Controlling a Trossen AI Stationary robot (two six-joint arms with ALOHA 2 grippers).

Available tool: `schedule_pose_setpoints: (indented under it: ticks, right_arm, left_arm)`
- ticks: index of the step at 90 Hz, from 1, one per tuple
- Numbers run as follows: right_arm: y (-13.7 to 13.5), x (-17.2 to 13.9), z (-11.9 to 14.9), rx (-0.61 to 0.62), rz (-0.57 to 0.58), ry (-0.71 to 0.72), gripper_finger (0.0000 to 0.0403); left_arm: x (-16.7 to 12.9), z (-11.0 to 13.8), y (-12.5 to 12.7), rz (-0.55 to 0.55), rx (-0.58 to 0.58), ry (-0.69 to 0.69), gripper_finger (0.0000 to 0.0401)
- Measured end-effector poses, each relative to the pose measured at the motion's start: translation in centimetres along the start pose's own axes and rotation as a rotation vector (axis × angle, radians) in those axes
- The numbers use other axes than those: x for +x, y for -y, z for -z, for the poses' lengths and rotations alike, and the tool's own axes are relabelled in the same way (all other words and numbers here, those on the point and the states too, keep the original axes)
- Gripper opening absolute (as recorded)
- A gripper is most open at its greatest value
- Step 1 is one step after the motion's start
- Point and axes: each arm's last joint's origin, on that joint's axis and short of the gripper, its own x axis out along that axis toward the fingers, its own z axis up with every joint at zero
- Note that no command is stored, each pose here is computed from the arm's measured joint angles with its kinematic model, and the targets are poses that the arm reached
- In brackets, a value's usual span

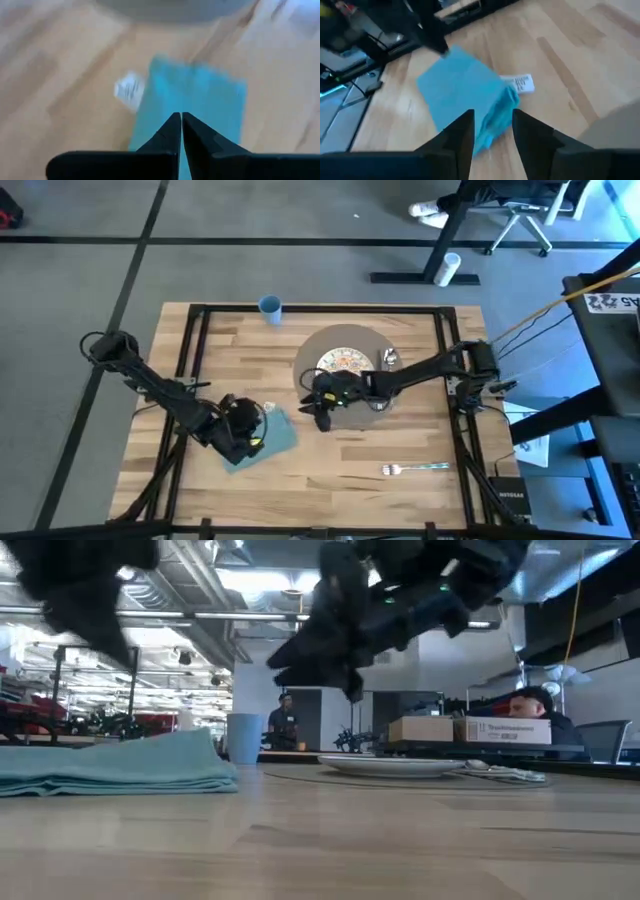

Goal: Set table place
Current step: Move the blue napkin to the top left of the table

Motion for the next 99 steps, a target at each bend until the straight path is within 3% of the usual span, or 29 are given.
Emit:
schedule_pose_setpoints:
  ticks: [16,32,75,99]
  right_arm:
    - [0.6,0.2,-0.1,0.007,0.041,-0.024,0.012]
    - [0.9,0.1,0.0,0.015,0.052,-0.038,0.012]
    - [1.4,0.8,0.8,0.024,0.079,-0.064,0.012]
    - [2.2,3.1,2.1,0.048,0.041,-0.087,0.012]
  left_arm:
    - [2.3,3.0,-0.6,0.021,-0.074,-0.051,0.0]
    - [4.2,4.0,-1.0,0.044,-0.102,-0.044,0.0]
    - [6.7,1.5,-1.4,0.104,-0.031,0.035,0.0]
    - [6.8,1.1,-1.3,0.121,-0.028,0.052,0.0]
